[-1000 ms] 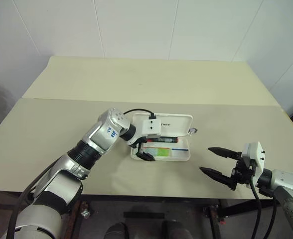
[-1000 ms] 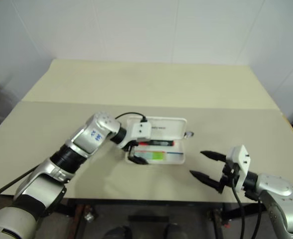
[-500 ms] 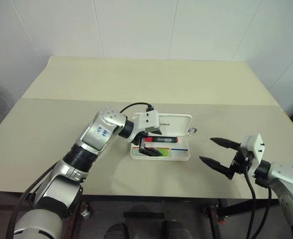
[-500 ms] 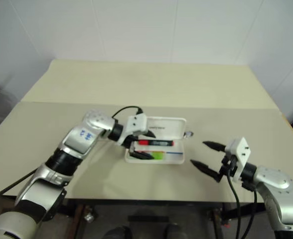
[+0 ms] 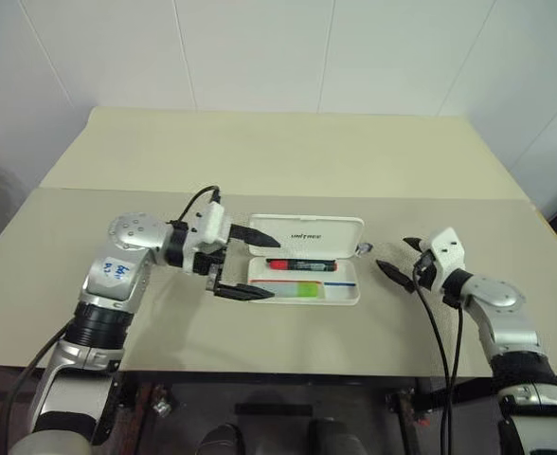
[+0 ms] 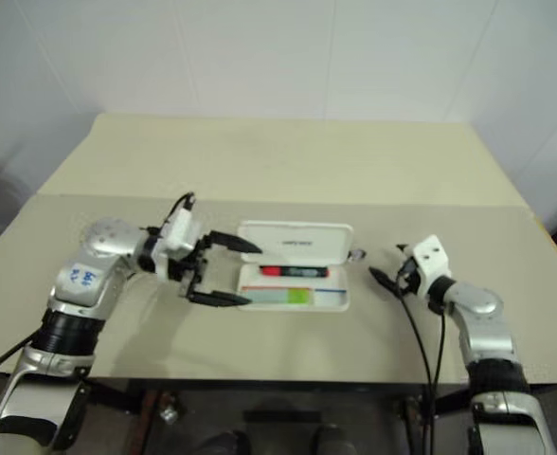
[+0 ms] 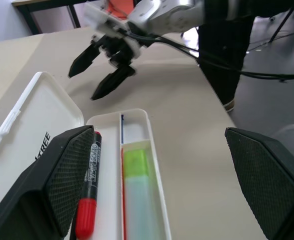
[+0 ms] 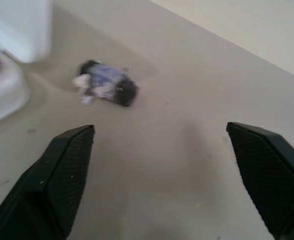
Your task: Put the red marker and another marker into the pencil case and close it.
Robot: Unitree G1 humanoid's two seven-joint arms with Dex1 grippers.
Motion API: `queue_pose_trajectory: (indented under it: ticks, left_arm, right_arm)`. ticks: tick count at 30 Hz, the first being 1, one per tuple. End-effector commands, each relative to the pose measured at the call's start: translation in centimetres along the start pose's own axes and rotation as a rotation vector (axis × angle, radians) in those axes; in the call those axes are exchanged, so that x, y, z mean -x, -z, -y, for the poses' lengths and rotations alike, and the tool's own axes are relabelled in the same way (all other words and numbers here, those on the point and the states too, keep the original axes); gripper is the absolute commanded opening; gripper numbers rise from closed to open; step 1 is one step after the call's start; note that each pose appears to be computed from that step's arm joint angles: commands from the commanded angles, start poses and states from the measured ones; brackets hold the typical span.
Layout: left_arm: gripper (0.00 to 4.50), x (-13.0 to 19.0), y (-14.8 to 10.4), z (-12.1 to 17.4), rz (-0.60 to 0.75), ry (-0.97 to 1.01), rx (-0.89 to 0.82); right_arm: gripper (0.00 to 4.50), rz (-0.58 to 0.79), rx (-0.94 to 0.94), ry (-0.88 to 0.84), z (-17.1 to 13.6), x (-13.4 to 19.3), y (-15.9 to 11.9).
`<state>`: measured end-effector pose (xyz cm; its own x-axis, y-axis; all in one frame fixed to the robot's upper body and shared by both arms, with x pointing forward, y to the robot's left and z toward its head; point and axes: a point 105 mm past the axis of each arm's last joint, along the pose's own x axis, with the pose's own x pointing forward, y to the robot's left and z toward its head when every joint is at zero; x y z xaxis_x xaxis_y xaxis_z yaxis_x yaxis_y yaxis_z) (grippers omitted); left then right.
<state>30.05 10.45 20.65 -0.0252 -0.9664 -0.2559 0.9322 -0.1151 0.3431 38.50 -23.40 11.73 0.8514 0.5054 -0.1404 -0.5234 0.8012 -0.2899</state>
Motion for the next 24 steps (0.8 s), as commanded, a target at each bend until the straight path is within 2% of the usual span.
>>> queue_pose_trajectory:
  ticks: [1, 8, 10, 18, 24]
  left_arm:
    - [4.47, 1.3, -0.3, 0.7, -0.008, 0.005, -0.03]
    - [4.47, 1.6, -0.7, 0.7, 0.008, -0.051, -0.033]
    - [4.47, 1.5, -0.7, 1.0, 0.008, -0.061, -0.03]
    - [4.47, 1.9, -0.9, 1.3, 0.003, -0.116, -0.029]
    - [4.47, 1.9, -1.1, 1.5, 0.005, -0.135, -0.029]
  right_arm:
    - [4.5, 0.043, 0.011, -0.099, -0.5, -1.1, -1.3]
    - [4.5, 0.013, 0.024, -0.234, -0.7, -3.1, -2.3]
    - [4.5, -0.034, 0.058, -0.256, -0.9, -3.9, -2.2]
    - [4.5, -0.15, 0.139, -0.266, -1.2, -4.9, -1.1]
    - [4.5, -0.195, 0.104, -0.279, -1.4, -5.1, -0.5]
